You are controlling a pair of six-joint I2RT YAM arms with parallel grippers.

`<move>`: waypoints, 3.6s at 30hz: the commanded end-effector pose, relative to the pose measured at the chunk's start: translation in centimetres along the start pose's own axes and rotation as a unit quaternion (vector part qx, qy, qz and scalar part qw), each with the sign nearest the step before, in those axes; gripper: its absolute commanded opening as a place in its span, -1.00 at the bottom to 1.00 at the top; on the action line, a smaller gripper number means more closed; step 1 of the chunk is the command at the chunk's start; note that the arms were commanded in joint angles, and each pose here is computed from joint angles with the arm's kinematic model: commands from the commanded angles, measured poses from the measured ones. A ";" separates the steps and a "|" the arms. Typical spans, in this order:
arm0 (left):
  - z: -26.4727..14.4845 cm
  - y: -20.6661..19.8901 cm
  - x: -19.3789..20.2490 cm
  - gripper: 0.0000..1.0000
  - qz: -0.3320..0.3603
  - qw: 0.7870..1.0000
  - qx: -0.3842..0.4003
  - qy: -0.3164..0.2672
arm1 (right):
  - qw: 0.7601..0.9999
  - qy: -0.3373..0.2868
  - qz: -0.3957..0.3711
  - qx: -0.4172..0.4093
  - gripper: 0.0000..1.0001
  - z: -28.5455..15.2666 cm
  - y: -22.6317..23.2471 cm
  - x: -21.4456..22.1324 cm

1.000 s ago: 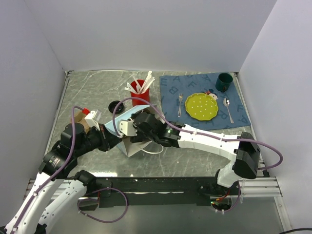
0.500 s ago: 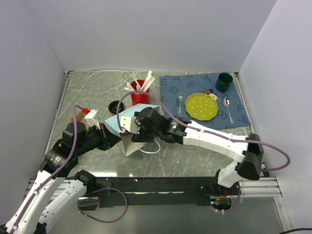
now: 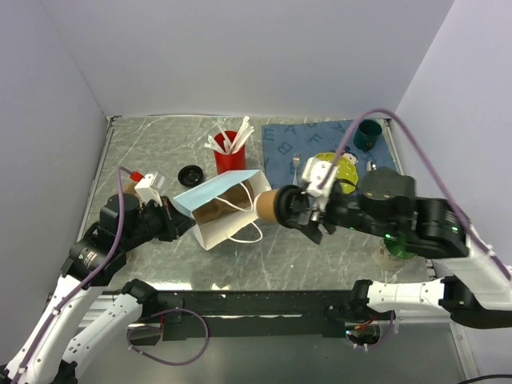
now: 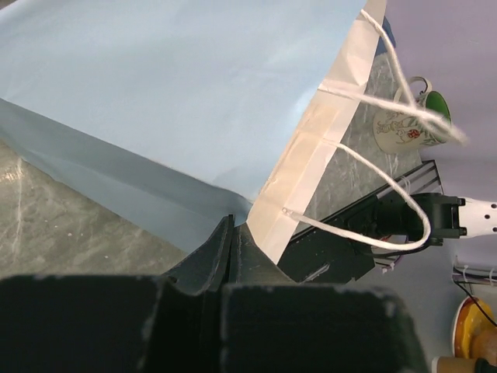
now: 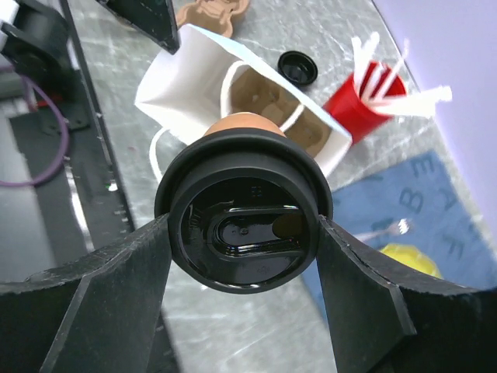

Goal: Pack the takeout coffee

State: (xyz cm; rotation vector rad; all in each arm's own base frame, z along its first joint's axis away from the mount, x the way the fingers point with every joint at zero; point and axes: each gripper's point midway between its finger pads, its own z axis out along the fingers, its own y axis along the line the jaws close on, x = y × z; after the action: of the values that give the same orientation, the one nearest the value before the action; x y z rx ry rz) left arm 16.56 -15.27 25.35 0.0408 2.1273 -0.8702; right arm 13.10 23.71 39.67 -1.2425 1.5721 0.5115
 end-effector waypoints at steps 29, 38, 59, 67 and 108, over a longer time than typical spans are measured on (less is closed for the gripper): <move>-2.3 -2.3 1.8 -0.98 0.052 0.995 0.070 0.042 | 0.822 0.344 0.363 0.274 -0.42 -1.3 0.3 20.1; -1.3 -3.8 1.0 -0.98 0.050 0.992 0.114 0.030 | 0.805 0.365 0.365 0.293 -0.35 0.0 -1.0 25.2; -0.5 -3.7 0.8 -0.98 0.045 0.992 0.107 0.046 | 0.792 0.359 0.403 0.284 0.46 2.5 0.8 29.8; -0.8 -3.9 0.9 -0.98 0.056 0.991 0.112 0.049 | 0.793 0.354 0.404 0.287 0.63 2.3 0.7 29.7; -2.0 -4.2 0.7 -0.98 0.040 0.993 0.110 0.034 | 0.911 0.123 0.369 0.138 0.19 10.9 -4.2 13.1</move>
State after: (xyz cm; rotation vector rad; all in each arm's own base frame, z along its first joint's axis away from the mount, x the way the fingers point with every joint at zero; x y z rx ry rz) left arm 13.16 -17.20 26.93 0.2836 2.1117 -1.0430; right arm 21.44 23.66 24.24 -0.4743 2.2939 0.5480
